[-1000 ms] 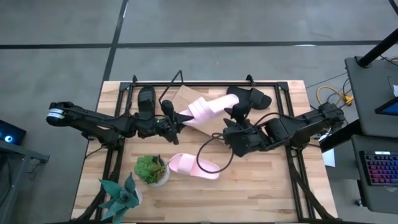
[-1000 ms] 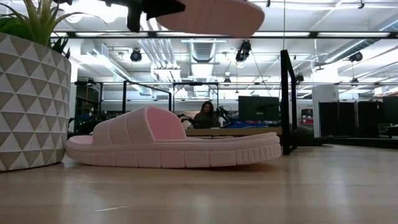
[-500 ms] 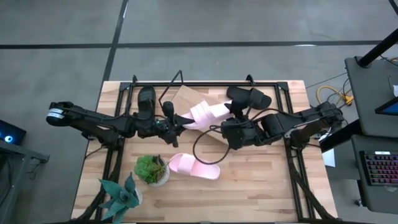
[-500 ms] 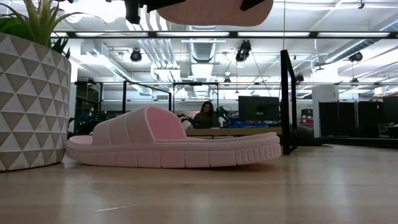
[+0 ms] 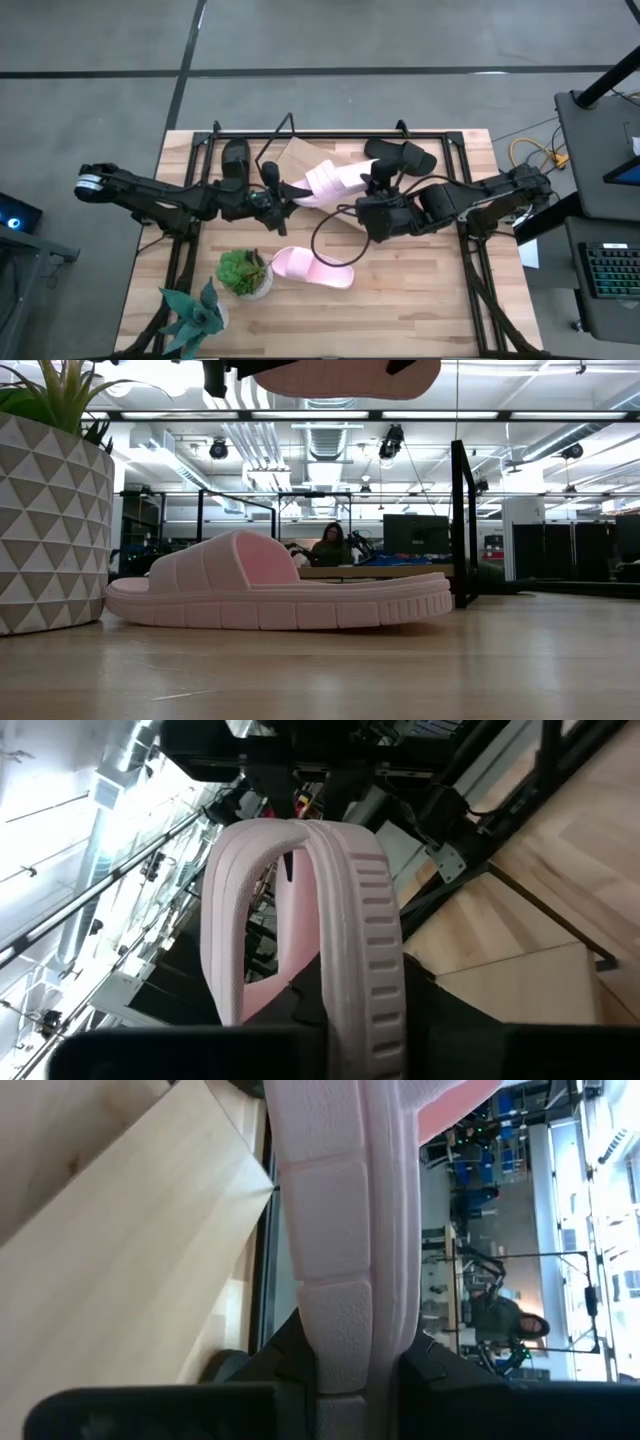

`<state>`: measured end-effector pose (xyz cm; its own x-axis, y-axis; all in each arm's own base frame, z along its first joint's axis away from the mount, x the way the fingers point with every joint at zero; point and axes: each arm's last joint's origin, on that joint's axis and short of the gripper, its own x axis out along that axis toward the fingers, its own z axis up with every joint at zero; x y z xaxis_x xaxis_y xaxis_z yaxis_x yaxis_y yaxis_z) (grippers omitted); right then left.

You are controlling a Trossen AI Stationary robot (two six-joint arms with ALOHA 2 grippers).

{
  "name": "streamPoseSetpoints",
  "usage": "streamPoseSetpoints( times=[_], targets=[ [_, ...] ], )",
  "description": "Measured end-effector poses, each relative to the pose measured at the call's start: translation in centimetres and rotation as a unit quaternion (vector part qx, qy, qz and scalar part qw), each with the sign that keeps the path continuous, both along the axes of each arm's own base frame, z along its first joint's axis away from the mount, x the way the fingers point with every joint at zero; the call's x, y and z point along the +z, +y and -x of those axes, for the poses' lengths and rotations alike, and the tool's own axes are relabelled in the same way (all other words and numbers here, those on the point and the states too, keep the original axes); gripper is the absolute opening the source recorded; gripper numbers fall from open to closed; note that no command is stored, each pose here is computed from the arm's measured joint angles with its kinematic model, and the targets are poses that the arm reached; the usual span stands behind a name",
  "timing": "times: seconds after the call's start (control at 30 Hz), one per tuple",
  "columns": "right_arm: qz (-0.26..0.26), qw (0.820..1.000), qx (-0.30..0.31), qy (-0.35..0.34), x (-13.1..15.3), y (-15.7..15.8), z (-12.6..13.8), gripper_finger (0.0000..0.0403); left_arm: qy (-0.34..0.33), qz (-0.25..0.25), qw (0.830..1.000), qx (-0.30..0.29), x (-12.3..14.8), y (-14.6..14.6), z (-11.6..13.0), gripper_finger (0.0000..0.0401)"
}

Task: Pick and place slides into the shelf
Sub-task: Put the right pink slide on the shelf

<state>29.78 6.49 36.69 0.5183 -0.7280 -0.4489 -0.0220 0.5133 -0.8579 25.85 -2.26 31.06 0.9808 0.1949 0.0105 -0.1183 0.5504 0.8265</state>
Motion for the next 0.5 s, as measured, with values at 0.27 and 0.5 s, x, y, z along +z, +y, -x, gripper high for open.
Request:
streamPoseSetpoints(
  times=[0.27, 0.5],
  targets=[
    [0.001, 0.999, -0.047, 0.014, 0.1, -0.7, 2.2, 0.0054, 0.043, 0.025, 0.999, -0.007, -0.4, -0.3, 0.8, 0.0163],
    [0.010, 0.998, -0.045, 0.039, -1.3, -0.7, 2.5, 0.0054, 0.018, 0.035, 0.999, -0.020, 0.9, -0.6, 2.3, 0.0220]
  ],
)
